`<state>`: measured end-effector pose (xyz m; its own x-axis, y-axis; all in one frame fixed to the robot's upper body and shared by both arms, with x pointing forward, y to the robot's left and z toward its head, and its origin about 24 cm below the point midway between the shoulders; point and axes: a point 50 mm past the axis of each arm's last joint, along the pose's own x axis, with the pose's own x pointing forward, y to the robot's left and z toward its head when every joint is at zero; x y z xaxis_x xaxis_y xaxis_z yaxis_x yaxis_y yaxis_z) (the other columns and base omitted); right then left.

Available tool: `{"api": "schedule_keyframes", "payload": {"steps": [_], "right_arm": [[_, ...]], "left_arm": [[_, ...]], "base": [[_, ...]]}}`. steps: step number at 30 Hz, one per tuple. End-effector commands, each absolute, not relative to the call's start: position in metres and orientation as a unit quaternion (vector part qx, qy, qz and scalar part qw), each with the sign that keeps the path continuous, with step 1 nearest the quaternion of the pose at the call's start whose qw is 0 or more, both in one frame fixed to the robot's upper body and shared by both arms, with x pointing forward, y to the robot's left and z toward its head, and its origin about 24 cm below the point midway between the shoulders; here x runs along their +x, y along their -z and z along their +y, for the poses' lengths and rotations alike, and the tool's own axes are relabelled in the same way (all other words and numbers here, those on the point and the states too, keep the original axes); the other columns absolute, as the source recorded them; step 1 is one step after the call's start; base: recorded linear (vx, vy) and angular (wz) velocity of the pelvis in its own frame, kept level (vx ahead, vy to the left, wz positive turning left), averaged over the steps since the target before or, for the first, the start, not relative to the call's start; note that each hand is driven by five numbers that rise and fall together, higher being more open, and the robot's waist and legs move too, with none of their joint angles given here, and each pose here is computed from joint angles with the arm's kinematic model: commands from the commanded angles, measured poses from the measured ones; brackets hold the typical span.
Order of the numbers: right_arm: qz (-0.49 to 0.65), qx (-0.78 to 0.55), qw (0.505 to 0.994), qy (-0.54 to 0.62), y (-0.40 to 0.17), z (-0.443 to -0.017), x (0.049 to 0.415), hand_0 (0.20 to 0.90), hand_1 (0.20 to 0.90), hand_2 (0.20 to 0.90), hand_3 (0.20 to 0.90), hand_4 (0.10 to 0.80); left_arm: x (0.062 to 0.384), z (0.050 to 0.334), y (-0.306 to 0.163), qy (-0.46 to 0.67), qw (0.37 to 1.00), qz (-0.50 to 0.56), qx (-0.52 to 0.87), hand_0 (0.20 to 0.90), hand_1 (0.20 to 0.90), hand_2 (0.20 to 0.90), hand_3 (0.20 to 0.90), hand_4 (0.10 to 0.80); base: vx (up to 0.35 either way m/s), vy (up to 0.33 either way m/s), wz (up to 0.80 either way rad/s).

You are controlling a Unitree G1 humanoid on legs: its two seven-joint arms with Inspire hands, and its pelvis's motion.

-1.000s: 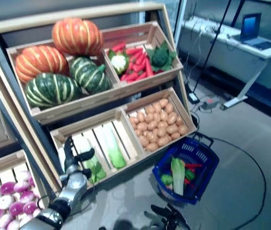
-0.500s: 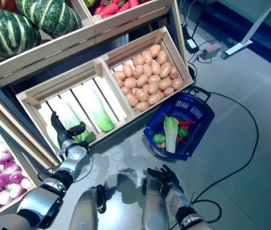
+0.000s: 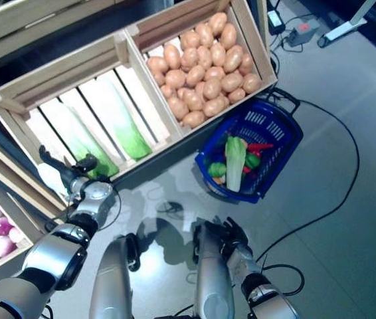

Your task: Put vegetables into the basket

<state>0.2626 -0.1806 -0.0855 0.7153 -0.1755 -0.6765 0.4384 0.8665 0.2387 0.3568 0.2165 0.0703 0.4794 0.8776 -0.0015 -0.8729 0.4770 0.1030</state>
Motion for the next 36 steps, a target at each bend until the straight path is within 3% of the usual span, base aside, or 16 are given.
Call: {"api": "schedule_keyframes", "payload": {"steps": [1, 12, 36], "right_arm": [[0.335, 0.214, 0.905, 0.15, 0.087, -0.157, 0.261, 0.9, 0.9, 0.9, 0.9, 0.8], [0.311, 0.227, 0.908, 0.164, 0.079, -0.178, 0.27, 0.9, 0.9, 0.9, 0.9, 0.8], [0.254, 0.252, 0.928, 0.107, 0.06, -0.176, 0.282, 0.9, 0.9, 0.9, 0.9, 0.8]], "left_arm": [[0.372, 0.234, -0.129, -0.539, 0.839, -0.075, 0.03, 0.9, 0.9, 0.9, 0.9, 0.8], [0.386, 0.245, -0.177, -0.506, 0.853, -0.127, 0.017, 0.9, 0.9, 0.9, 0.9, 0.8], [0.386, 0.283, -0.184, -0.458, 0.881, -0.1, -0.056, 0.9, 0.9, 0.9, 0.9, 0.8]], "base": [[-0.039, -0.022, 0.04], [-0.051, -0.017, 0.04], [-0.011, -0.022, 0.0]]}}
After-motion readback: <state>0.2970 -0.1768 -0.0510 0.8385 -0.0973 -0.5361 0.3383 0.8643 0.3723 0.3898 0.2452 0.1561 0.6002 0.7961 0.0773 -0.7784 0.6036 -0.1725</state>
